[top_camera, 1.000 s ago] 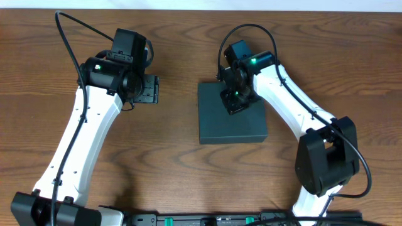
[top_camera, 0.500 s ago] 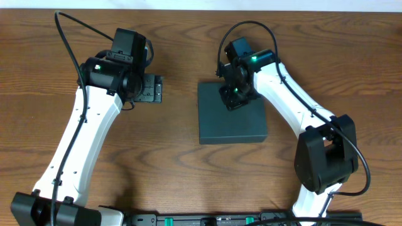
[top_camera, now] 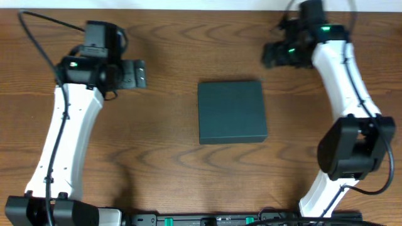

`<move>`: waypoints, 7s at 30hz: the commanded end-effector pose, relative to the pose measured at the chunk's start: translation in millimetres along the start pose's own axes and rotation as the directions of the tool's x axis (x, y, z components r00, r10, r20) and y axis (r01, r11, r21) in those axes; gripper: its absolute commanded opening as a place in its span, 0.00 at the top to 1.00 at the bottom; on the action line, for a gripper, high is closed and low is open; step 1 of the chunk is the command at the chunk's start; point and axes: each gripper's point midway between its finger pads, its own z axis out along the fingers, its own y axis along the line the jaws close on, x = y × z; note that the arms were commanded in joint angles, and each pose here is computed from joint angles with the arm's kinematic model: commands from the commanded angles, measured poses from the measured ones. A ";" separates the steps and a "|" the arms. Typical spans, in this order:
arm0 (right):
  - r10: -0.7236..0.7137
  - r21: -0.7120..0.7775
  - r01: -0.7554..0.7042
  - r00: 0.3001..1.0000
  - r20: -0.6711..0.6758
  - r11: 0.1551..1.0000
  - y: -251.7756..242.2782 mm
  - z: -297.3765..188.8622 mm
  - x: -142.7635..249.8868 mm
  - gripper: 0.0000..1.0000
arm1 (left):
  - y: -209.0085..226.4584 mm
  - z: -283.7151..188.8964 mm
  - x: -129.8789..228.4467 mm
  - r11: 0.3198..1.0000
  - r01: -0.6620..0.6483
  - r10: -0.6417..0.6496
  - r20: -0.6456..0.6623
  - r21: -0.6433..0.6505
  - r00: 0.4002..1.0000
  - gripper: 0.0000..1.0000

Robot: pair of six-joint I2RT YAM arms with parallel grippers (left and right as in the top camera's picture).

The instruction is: Pack container

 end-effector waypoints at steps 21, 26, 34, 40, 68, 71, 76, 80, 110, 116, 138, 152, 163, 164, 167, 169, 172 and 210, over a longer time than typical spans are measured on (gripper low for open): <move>0.096 0.131 -0.111 0.989 0.114 0.985 -44.9 -78.6 84.8 0.01 | 16.8 -36.0 91.0 0.997 -0.049 0.044 0.097 0.053 0.994 0.01; 0.035 0.124 -0.060 0.980 0.197 0.990 -18.6 -92.5 124.8 0.01 | 22.3 -66.9 106.0 0.998 -0.048 0.038 0.199 0.047 0.979 0.01; -0.027 0.177 -0.026 0.956 0.293 0.984 3.3 -101.6 168.6 0.01 | 32.6 -93.0 120.2 0.999 -0.037 0.027 0.371 0.020 0.928 0.01; -0.048 0.196 -0.019 0.942 0.332 0.981 5.8 -114.6 174.9 0.01 | 33.9 -95.6 122.3 0.999 -0.035 0.026 0.377 0.016 0.926 0.01; -0.070 0.210 -0.014 0.919 0.387 0.978 6.8 -136.4 179.8 0.01 | 33.8 -95.0 122.4 0.999 -0.035 0.027 0.374 0.016 0.927 0.01; -0.132 0.244 0.014 0.870 0.476 0.970 9.0 -166.7 182.6 0.01 | 33.8 -95.0 122.4 0.999 -0.035 0.027 0.374 0.016 0.927 0.01; -0.218 0.260 0.072 0.775 0.593 0.963 21.9 -211.3 208.6 0.01 | 33.8 -95.0 122.4 0.999 -0.035 0.027 0.374 0.016 0.927 0.01; -0.238 0.258 0.077 0.693 0.680 0.963 28.2 -229.7 234.4 0.01 | 33.8 -95.0 122.4 0.999 -0.035 0.027 0.374 0.016 0.927 0.02; -0.279 0.282 0.067 0.478 0.833 0.957 11.4 -103.5 207.6 0.01 | 33.8 -95.0 122.4 0.999 -0.035 0.027 0.374 0.016 0.927 0.01; -0.279 0.279 0.071 0.475 0.835 0.958 12.5 -103.8 207.4 0.01 | 33.8 -95.0 122.4 0.999 -0.035 0.027 0.374 0.016 0.927 0.01; -0.168 0.234 -0.084 0.473 0.865 0.968 -8.5 -110.2 207.0 0.01 | 33.8 -95.0 122.4 0.999 -0.035 0.027 0.374 0.016 0.927 0.01; -0.168 0.234 -0.083 0.472 0.865 0.969 -8.2 -110.4 206.8 0.01 | 33.8 -95.0 122.4 0.999 -0.035 0.027 0.374 0.016 0.927 0.01; -0.168 0.234 -0.083 0.473 0.865 0.969 -8.2 -110.3 206.9 0.01 | 33.8 -95.0 122.4 0.999 -0.035 0.027 0.374 0.016 0.927 0.01; -0.168 0.234 -0.083 0.473 0.865 0.969 -8.2 -110.3 206.9 0.01 | 33.8 -95.1 122.4 0.999 -0.035 0.027 0.375 0.016 0.927 0.01; -0.168 0.234 -0.083 0.472 0.865 0.969 -8.2 -110.4 206.8 0.01 | 34.5 -101.7 122.7 0.999 -0.037 0.028 0.400 0.015 0.916 0.01; -0.168 0.234 -0.083 0.472 0.865 0.969 -8.2 -110.4 206.8 0.01 | 34.7 -111.4 125.5 0.999 -0.042 0.029 0.433 0.019 0.901 0.01; -0.168 0.234 -0.083 0.472 0.865 0.969 -8.2 -110.4 206.8 0.01 | 28.7 -124.4 145.3 0.996 -0.064 0.028 0.448 0.067 0.894 0.01; -0.168 0.234 -0.083 0.473 0.865 0.969 -8.2 -110.3 206.9 0.01 | 7.9 -71.8 124.4 0.982 -0.183 0.032 0.894 0.056 0.447 0.01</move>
